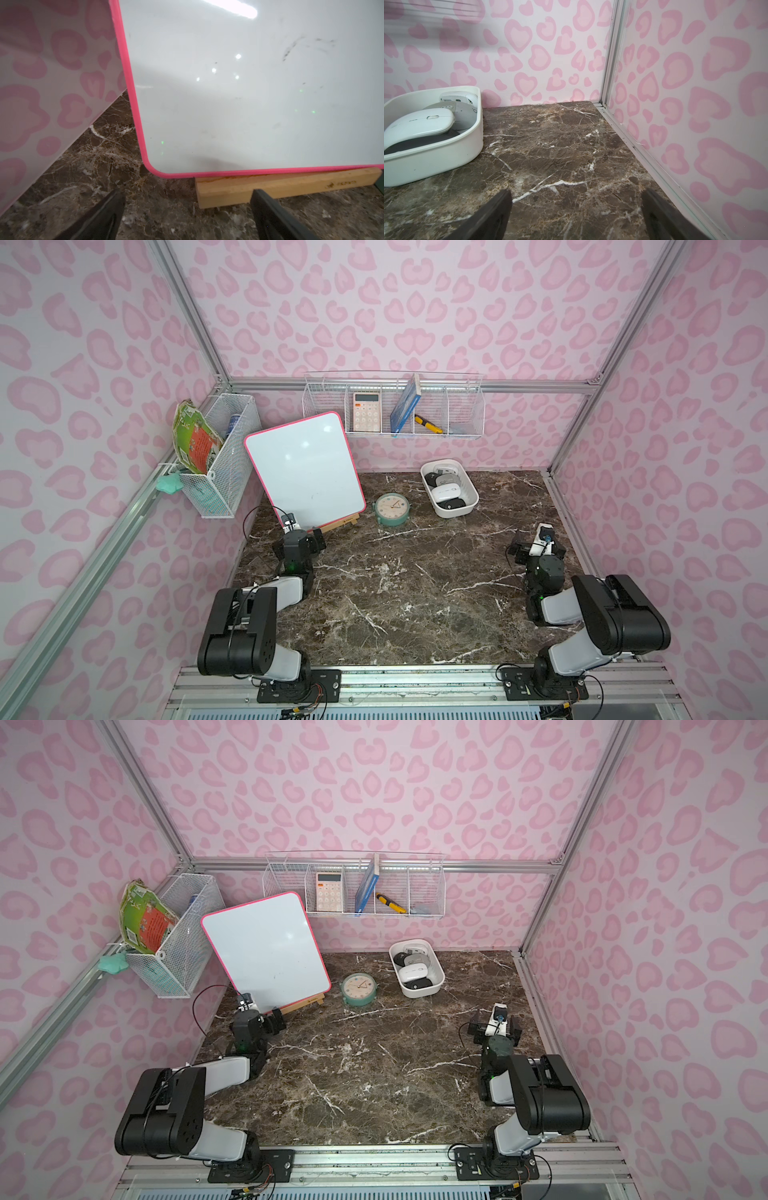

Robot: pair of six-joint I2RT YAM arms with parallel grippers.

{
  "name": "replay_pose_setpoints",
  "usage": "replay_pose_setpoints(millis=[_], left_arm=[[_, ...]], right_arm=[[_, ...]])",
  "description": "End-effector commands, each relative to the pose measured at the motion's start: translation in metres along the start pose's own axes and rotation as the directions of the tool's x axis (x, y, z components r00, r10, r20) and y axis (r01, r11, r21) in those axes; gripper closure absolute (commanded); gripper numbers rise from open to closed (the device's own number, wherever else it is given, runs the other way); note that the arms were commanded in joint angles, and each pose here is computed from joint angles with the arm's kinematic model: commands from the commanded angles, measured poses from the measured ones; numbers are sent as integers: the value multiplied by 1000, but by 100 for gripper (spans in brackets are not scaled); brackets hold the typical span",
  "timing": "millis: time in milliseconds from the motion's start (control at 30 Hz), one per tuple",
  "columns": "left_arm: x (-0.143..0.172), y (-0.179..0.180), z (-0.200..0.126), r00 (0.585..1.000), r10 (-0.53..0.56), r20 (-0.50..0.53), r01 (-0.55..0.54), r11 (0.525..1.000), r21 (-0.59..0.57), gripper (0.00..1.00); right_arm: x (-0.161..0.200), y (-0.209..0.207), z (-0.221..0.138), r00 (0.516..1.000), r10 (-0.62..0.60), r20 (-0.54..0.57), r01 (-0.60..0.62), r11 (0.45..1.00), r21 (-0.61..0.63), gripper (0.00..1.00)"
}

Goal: Take out the mouse from the storage box
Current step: Move the storage box to the center of the board.

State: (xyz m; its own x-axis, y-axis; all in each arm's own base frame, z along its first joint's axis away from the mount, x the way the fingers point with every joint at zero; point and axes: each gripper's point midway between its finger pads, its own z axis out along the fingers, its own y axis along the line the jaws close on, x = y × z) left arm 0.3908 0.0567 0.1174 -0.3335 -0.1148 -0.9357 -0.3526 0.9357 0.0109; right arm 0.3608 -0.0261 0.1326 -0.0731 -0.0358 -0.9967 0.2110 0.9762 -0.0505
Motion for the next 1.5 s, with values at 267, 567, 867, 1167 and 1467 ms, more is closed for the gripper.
replay_pose_setpoints(millis=[267, 567, 867, 1167, 1467], left_arm=[[-62, -23, -79, 978, -189, 88, 184, 981, 60, 1], [-54, 16, -135, 812, -581, -62, 576, 813, -82, 1], [-39, -28, -149, 819, -476, -319, 524, 848, 80, 1], [-27, -72, -153, 831, -319, -456, 459, 856, 238, 1], [-25, -86, -151, 830, -280, -481, 449, 848, 282, 1]], right_arm=[[-71, 21, -23, 995, 30, 96, -23, 997, -71, 0], [-83, -6, -25, 801, 593, -79, -597, 802, -29, 0], [-47, 55, 31, 684, 597, -420, -667, 745, -27, 0], [0, 152, 78, 584, 480, -655, -649, 760, -22, 6], [22, 188, 110, 553, 436, -710, -622, 783, -3, 13]])
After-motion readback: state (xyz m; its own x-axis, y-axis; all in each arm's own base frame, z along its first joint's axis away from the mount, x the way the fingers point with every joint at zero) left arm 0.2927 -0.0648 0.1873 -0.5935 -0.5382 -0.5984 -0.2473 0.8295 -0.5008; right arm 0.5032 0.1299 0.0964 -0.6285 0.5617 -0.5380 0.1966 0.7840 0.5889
